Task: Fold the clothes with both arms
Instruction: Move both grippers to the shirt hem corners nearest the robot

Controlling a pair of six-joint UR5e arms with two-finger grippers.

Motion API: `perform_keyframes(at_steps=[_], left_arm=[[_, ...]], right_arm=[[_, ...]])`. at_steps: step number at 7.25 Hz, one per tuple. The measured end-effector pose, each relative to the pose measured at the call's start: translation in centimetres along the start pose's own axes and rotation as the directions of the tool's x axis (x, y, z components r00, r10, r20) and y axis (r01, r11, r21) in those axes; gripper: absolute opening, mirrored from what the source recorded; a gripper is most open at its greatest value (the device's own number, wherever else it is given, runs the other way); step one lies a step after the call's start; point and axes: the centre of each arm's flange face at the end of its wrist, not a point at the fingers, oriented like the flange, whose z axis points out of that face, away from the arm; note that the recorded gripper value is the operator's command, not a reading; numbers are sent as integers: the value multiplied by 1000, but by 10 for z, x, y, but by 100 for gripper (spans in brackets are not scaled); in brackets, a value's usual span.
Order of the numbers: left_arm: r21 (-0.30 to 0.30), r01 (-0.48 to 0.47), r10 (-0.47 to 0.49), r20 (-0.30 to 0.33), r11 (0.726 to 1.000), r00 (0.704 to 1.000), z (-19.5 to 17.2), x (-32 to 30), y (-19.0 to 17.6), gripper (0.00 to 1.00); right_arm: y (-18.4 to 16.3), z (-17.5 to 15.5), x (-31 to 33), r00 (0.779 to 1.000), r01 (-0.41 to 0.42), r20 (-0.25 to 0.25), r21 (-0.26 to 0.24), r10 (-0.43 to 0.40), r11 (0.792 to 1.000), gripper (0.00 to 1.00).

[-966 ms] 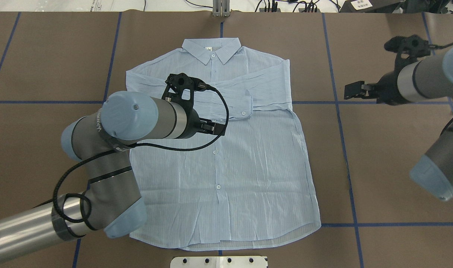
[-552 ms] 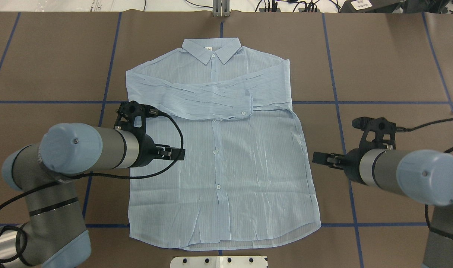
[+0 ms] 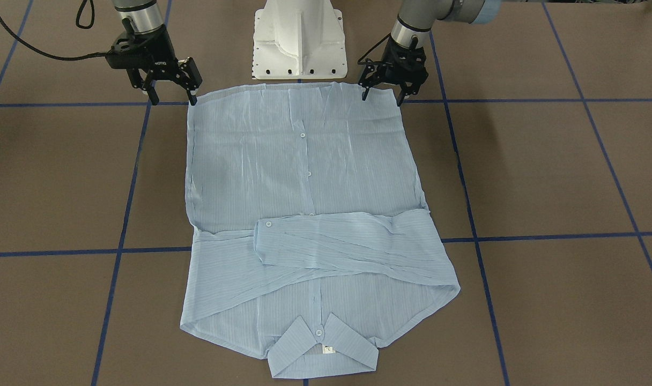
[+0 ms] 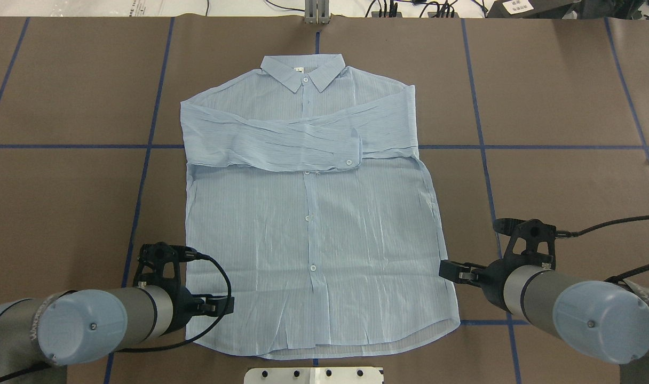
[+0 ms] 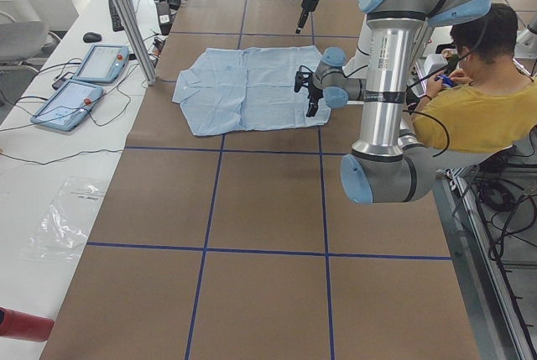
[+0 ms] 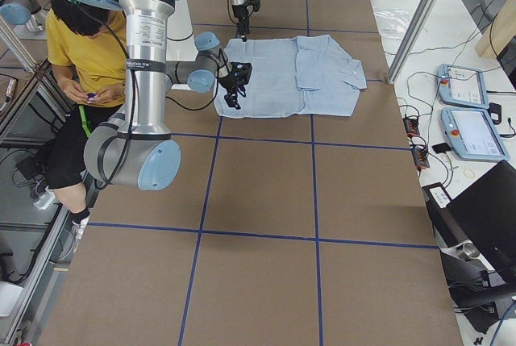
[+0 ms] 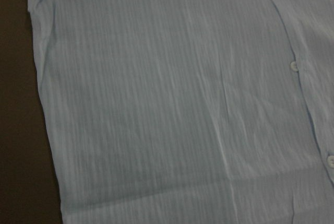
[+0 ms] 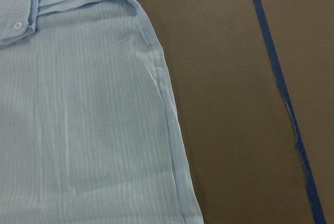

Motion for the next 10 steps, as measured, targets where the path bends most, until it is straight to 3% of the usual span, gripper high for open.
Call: perform_keyframes(at_steps=[2,3,4,5,10], left_arm=[[-47,13,-10,56,999,998,12,-10,30,98],[-62,18,-14,77,998,997,15,-12,40,51],[-71,29,-23,86,997,996,16,-11,46,20],[-76,48,-41,87,996,995,17,-9,50,12],[-66,75,-69,89,995,994,15,-9,44,10]], right_arm=[[1,0,0,1000,0,0,0,0,1000,100],[1,0,0,1000,0,0,0,0,1000,100],[1,0,0,1000,0,0,0,0,1000,100],[1,0,0,1000,0,0,0,0,1000,100],[1,0,-2,1000,0,3,3,0,1000,100]])
